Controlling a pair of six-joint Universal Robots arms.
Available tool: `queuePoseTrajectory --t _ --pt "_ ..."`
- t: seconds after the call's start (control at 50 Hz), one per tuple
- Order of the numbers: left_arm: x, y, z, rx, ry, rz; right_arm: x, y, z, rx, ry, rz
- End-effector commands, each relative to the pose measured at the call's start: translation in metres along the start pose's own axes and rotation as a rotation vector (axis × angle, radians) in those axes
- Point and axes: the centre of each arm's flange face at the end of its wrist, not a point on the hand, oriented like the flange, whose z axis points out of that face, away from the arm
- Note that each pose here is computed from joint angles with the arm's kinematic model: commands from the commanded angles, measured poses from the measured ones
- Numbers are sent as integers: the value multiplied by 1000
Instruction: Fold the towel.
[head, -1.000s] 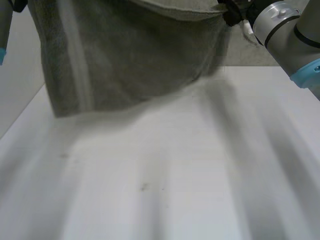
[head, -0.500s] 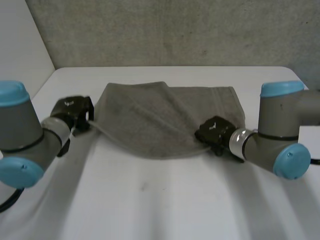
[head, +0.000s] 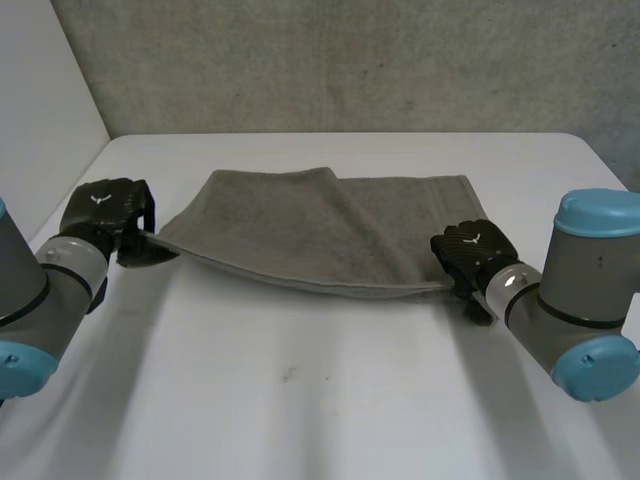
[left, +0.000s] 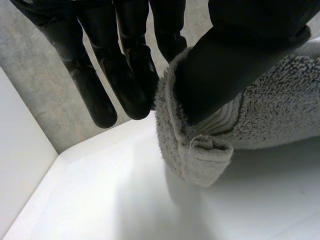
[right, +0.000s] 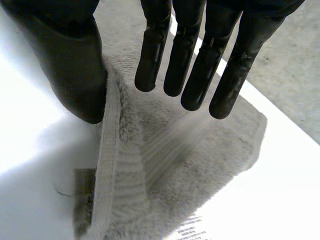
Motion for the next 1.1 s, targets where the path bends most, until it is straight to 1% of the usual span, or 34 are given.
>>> queuePoseTrajectory --t 0.02,0.06,0.12,0.22,0.38,0.58,0.64,0.68,0.7,0.74,0.76,0.8,0.82,0.84,0.86,0.88,0.9,0.94,0.96,1.02,1.04,1.06,1.08,1.1 --pt "-2 1 1 -3 6 -2 5 8 -1 -25 15 4" --pt "-1 1 1 -3 19 -2 17 10 0 -35 45 11" --pt "-1 1 2 -1 23 -3 21 11 0 -42 53 13" --pt "-6 2 4 -5 10 -5 38 17 -4 -105 66 40" --pt "-6 4 3 -10 12 -5 44 30 -5 -161 62 73" --pt "-5 9 4 -26 16 -6 53 29 -7 -161 76 87" --pt "-5 8 4 -24 16 -4 55 25 -10 -158 75 70" --pt "-5 5 3 -15 21 -3 58 14 -15 -116 92 22" --pt "-5 3 2 -11 25 -1 58 13 -15 -116 92 21" --pt "-3 3 0 -12 36 -1 64 -12 -27 7 154 -121" --pt "-2 0 -3 -7 43 1 64 -12 -27 7 154 -122" --pt "-2 -8 -7 16 50 5 73 -38 -46 124 238 -252" --pt "-2 -16 -14 40 54 9 73 -38 -47 124 239 -253" --pt "-2 -17 -14 40 54 9 75 -45 -56 146 267 -311" --pt "0 -21 -22 48 66 12 75 -45 -56 146 267 -312" --pt "1 -22 -30 43 74 13 73 -49 -64 148 265 -371" --pt "1 -22 -30 43 74 13 73 -49 -64 148 265 -372" --pt "3 -27 -50 30 91 39 63 -41 -78 75 184 -503" --pt "3 -27 -50 30 91 39 63 -41 -78 74 184 -504" --pt "2 -24 -88 -29 111 134 63 -24 -103 -91 60 -651" --pt "2 -24 -89 -29 111 134 63 -24 -103 -91 59 -652" --pt "2 -24 -102 -42 123 170 67 -25 -113 -116 54 -695" --pt "3 -27 -114 -34 134 198 73 -34 -124 -101 76 -734" --pt "3 -27 -114 -33 134 199 73 -34 -124 -101 77 -734"
